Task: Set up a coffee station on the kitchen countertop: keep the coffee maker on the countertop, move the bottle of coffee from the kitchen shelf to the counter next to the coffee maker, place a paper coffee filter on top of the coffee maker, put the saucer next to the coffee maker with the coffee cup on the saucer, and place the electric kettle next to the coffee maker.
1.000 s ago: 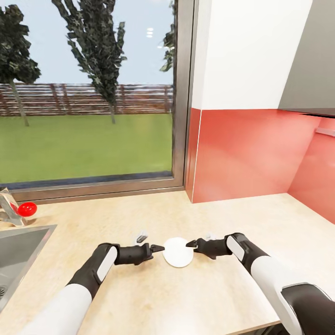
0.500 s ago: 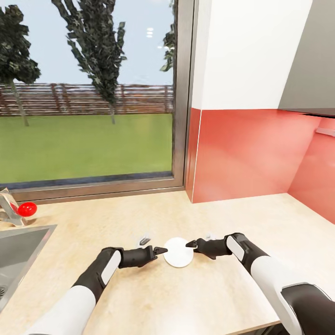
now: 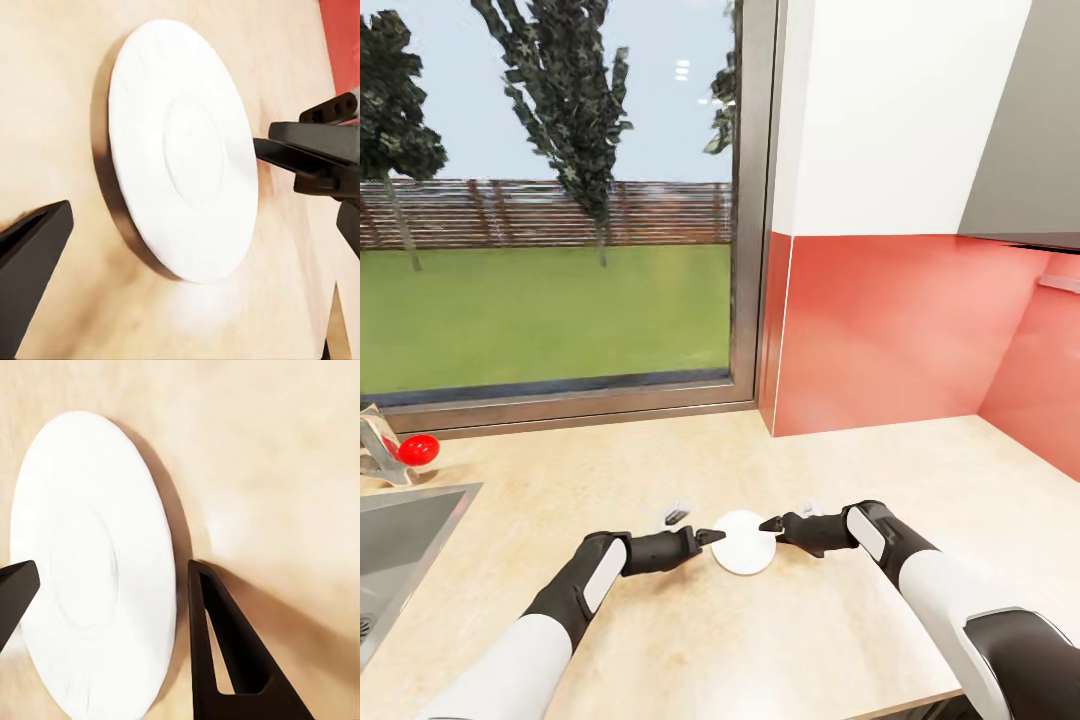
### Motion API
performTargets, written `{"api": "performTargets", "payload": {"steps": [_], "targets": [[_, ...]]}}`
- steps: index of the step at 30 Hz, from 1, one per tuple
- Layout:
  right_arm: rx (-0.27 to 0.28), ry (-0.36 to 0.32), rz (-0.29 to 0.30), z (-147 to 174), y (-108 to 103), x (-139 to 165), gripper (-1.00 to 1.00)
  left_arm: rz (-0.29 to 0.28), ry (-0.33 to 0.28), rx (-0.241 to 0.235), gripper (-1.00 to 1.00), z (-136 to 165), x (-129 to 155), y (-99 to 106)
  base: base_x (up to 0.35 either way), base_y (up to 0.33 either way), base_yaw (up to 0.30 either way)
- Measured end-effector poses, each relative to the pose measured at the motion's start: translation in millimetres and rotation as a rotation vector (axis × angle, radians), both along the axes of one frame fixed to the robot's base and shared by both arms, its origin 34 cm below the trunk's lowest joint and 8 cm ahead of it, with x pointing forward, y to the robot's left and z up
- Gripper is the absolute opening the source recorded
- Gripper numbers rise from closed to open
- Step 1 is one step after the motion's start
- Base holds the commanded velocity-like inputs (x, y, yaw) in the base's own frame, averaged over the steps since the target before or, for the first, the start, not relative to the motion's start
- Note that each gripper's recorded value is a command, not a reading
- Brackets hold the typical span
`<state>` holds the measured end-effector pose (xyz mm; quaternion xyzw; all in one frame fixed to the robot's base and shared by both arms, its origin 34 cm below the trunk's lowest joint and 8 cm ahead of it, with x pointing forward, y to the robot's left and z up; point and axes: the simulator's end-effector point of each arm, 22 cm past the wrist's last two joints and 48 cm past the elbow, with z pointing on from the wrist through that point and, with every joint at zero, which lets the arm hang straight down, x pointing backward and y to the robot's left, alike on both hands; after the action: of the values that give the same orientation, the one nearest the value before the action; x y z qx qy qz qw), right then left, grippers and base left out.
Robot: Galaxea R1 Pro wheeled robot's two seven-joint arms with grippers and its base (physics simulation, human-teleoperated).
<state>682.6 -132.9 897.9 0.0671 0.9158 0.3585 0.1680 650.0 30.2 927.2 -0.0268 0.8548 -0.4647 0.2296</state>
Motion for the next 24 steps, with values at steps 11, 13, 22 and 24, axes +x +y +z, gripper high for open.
{"api": "performTargets", "payload": {"steps": [11,13,22,24], "targets": [[0.001,0.000,-0.001,0.0,0.0,0.0,1.00,0.020,-0.058,-0.008,1.00,7.2,8.5,-7.0,0.000,0.000,0.000],[0.002,0.000,-0.001,0.0,0.1,0.0,1.00,0.020,-0.068,-0.010,1.00,8.5,9.0,-11.3,0.000,0.000,0.000],[0.001,0.001,-0.001,-0.1,0.0,0.1,1.00,0.022,-0.084,-0.028,1.00,14.4,10.1,-23.3,0.000,0.000,0.000],[0.001,0.000,-0.001,-0.1,0.0,0.1,1.00,0.031,-0.101,-0.030,1.00,16.7,13.1,-23.4,0.000,0.000,0.000]]}}
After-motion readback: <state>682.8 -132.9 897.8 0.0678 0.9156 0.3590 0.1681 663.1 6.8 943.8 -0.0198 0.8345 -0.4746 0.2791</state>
